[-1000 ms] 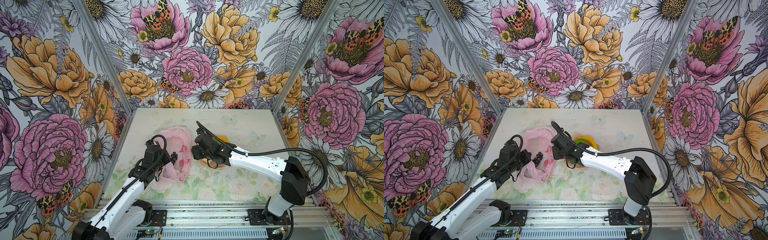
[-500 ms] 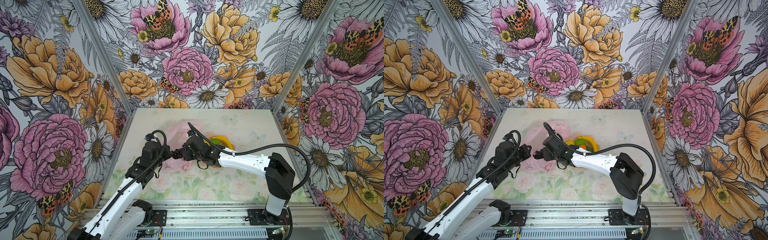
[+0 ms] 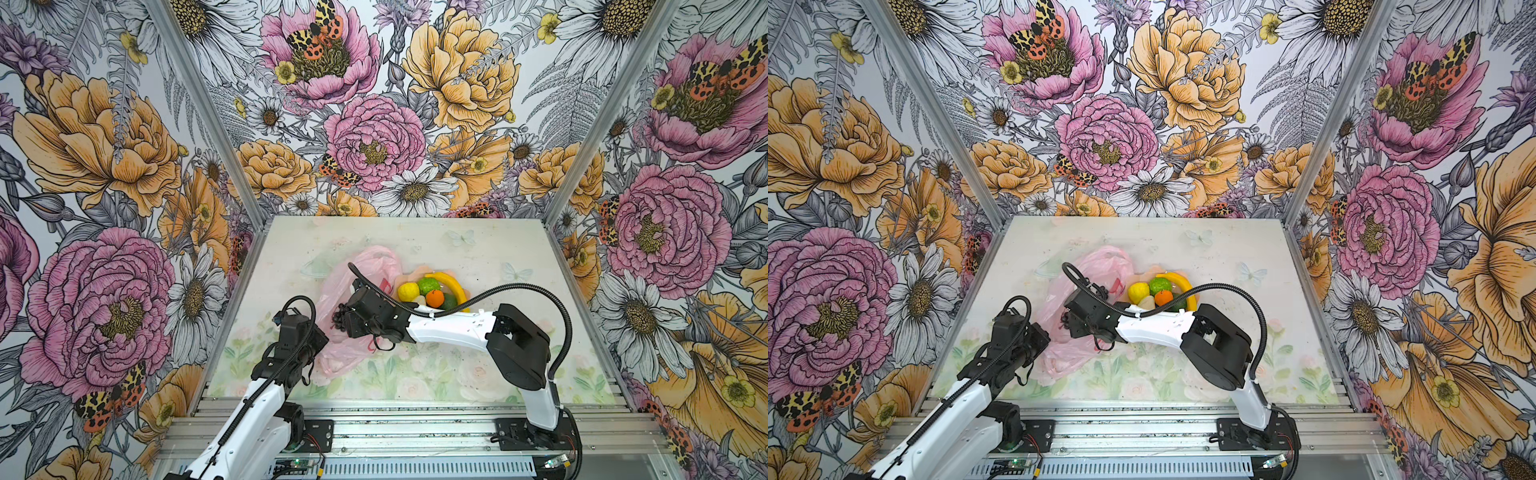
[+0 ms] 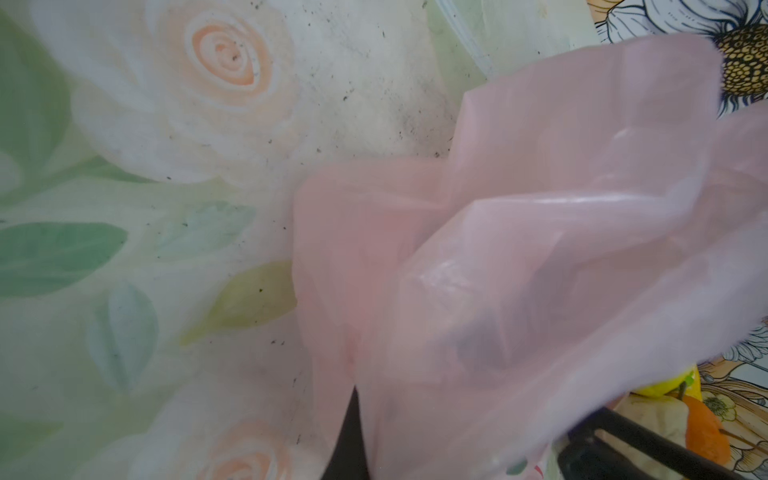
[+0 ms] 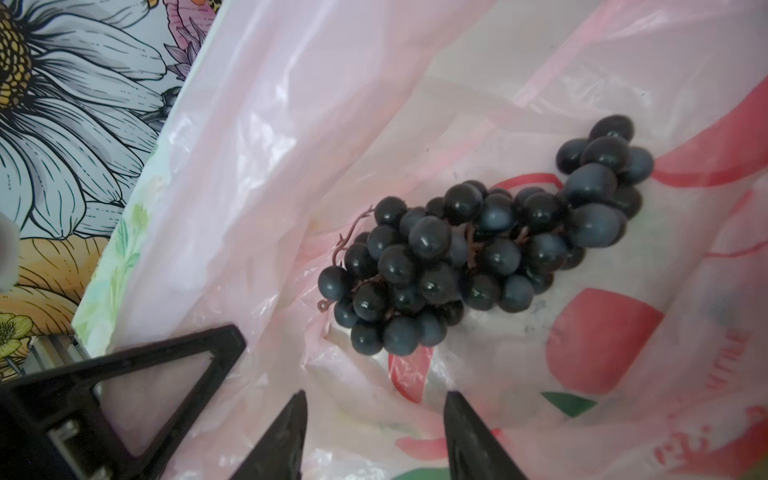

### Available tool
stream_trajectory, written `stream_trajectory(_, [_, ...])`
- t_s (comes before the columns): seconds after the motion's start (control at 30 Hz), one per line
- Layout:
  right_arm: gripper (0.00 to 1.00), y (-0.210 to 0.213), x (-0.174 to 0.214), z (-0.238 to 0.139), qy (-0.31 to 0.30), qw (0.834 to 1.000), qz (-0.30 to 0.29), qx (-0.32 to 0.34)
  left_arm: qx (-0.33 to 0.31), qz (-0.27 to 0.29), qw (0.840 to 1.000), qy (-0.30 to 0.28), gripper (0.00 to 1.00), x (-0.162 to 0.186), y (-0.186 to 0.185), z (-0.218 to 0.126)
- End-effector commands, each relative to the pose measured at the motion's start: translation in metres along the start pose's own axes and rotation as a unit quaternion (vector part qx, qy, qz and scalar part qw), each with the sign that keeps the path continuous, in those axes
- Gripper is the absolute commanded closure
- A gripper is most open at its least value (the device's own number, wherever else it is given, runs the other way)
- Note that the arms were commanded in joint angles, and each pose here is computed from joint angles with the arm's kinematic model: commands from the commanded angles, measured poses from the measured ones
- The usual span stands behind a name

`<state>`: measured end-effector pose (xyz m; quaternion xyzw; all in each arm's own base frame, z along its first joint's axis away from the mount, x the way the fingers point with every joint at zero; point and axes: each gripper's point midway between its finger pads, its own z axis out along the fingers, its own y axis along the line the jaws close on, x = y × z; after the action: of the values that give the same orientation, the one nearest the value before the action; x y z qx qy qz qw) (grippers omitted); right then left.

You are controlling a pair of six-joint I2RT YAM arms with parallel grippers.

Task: Take the fake fruits out of the plastic bag
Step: 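Move the right gripper over the bag mouth and reach down to the grapes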

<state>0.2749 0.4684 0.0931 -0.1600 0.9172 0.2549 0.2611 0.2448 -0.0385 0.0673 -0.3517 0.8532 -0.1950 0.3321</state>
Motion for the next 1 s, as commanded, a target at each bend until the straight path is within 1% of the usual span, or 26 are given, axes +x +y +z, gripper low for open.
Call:
stream_trajectory(0.0, [0.45, -0.004, 0.007, 0.006, 0.003, 1.000, 0.006, 0.005, -0.017, -0.016, 1.000, -0.009, 1.00, -0.001, 0.011, 0.005])
stream_trajectory(0.1, [0.45, -0.005, 0.010, 0.008, 0.005, 1.000, 0.005, 0.008, -0.033, -0.029, 0.999, -0.001, 1.00, 0.003, 0.020, 0.011])
stream_trajectory(0.17, [0.45, -0.006, 0.007, 0.007, -0.001, 1.000, -0.001, 0.011, -0.032, -0.041, 0.999, 0.004, 1.00, 0.005, 0.023, 0.014])
stream_trajectory(0.3, [0.44, -0.003, -0.010, 0.003, -0.020, 1.000, -0.011, 0.012, -0.030, -0.053, 0.998, -0.009, 1.00, -0.003, 0.026, 0.015])
stream_trajectory(0.4, [0.43, -0.006, -0.012, 0.011, -0.017, 1.000, 0.001, 0.017, -0.030, -0.055, 0.998, -0.019, 1.00, -0.011, 0.027, 0.014])
stream_trajectory(0.43, [0.42, -0.009, -0.011, 0.014, -0.013, 1.000, 0.009, 0.020, -0.029, -0.055, 0.998, -0.018, 1.00, -0.012, 0.026, 0.014])
stream_trajectory(0.57, [0.26, -0.019, -0.009, 0.021, -0.012, 0.998, 0.055, 0.033, -0.020, -0.044, 0.999, -0.006, 1.00, -0.011, 0.022, 0.018])
stream_trajectory(0.63, [0.21, -0.020, -0.011, 0.023, -0.016, 0.996, 0.079, 0.036, -0.016, -0.043, 0.999, 0.005, 1.00, -0.006, 0.021, 0.020])
stream_trajectory(0.7, [0.09, -0.020, -0.013, 0.025, -0.021, 0.993, 0.108, 0.038, -0.013, -0.042, 0.999, 0.013, 1.00, -0.002, 0.020, 0.021])
stream_trajectory(0.73, [0.07, -0.020, -0.014, 0.025, -0.025, 0.992, 0.120, 0.038, -0.011, -0.040, 0.999, 0.017, 1.00, 0.001, 0.019, 0.020])
stream_trajectory(0.83, [0.03, -0.016, -0.022, 0.025, -0.039, 0.987, 0.152, 0.036, -0.007, -0.038, 0.999, 0.020, 1.00, 0.008, 0.017, 0.018])
stream_trajectory(0.97, [0.01, -0.014, -0.026, 0.032, -0.047, 0.981, 0.185, 0.035, -0.005, -0.033, 0.999, 0.024, 1.00, 0.019, 0.015, 0.014])
